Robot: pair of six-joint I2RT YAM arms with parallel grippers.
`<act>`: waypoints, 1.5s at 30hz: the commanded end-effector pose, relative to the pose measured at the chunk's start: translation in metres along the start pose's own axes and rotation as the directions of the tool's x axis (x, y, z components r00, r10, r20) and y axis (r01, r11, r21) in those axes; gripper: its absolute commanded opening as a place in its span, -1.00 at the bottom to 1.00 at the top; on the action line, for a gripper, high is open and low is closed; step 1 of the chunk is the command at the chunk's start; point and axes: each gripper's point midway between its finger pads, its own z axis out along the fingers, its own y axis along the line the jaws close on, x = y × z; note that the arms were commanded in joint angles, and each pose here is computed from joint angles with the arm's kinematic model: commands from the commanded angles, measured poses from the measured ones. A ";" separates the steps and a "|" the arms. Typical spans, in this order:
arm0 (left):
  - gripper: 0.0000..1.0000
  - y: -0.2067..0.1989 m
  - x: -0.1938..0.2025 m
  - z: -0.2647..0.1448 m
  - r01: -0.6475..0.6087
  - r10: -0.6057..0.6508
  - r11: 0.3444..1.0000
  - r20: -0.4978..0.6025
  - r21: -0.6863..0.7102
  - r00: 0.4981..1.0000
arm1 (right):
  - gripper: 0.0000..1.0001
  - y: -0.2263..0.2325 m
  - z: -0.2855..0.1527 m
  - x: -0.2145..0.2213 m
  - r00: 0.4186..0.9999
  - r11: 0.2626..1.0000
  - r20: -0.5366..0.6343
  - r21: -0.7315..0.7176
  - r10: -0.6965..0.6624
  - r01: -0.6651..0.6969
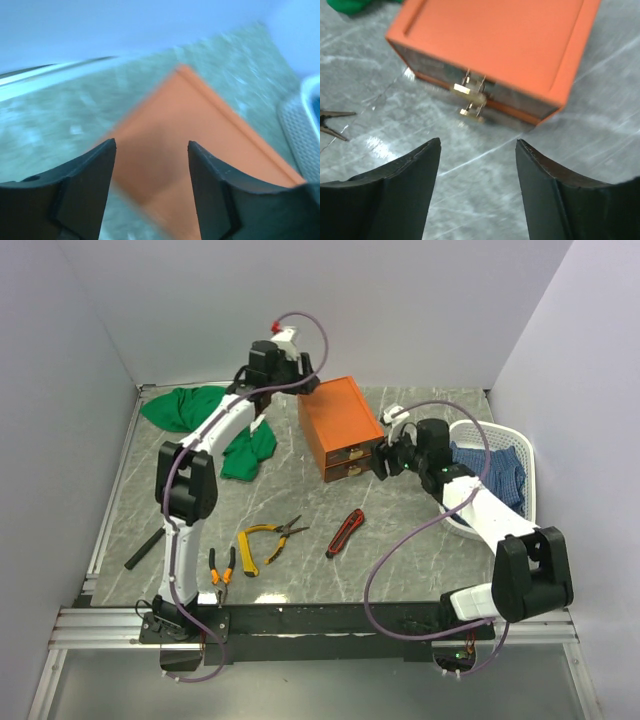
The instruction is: Sort the tools into containers
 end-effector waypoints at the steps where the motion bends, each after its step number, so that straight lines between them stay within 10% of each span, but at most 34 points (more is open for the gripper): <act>1: 0.35 0.051 -0.050 -0.026 0.043 -0.016 0.980 0.141 -0.192 0.990 | 0.41 0.002 0.013 0.017 0.991 0.989 -0.020 0.080 0.130 -0.128; 14: 0.32 0.053 -0.037 0.000 0.091 -0.085 0.995 0.125 -0.040 0.988 | 0.51 0.004 0.047 0.059 0.935 0.954 -0.224 0.186 0.276 -0.237; 20: 0.35 0.041 -0.046 -0.013 0.115 -0.118 0.993 0.208 0.026 0.971 | 0.51 -0.005 0.037 0.017 0.894 0.890 -0.076 0.163 0.442 -0.426; 28: 0.33 0.023 -0.051 -0.003 0.138 -0.169 0.978 0.207 0.155 0.964 | 0.45 0.009 0.030 -0.010 0.698 0.688 -0.078 -0.123 0.712 -0.716; 31: 0.32 0.021 -0.050 -0.003 0.135 -0.167 0.978 0.204 0.161 0.965 | 0.38 0.003 0.044 0.006 0.534 0.513 -0.158 -0.156 0.830 -0.844; 45: 0.33 0.008 -0.051 0.001 0.080 -0.111 0.985 0.218 0.150 0.970 | 0.16 -0.002 0.057 0.072 0.184 0.196 -0.191 0.046 0.964 -0.980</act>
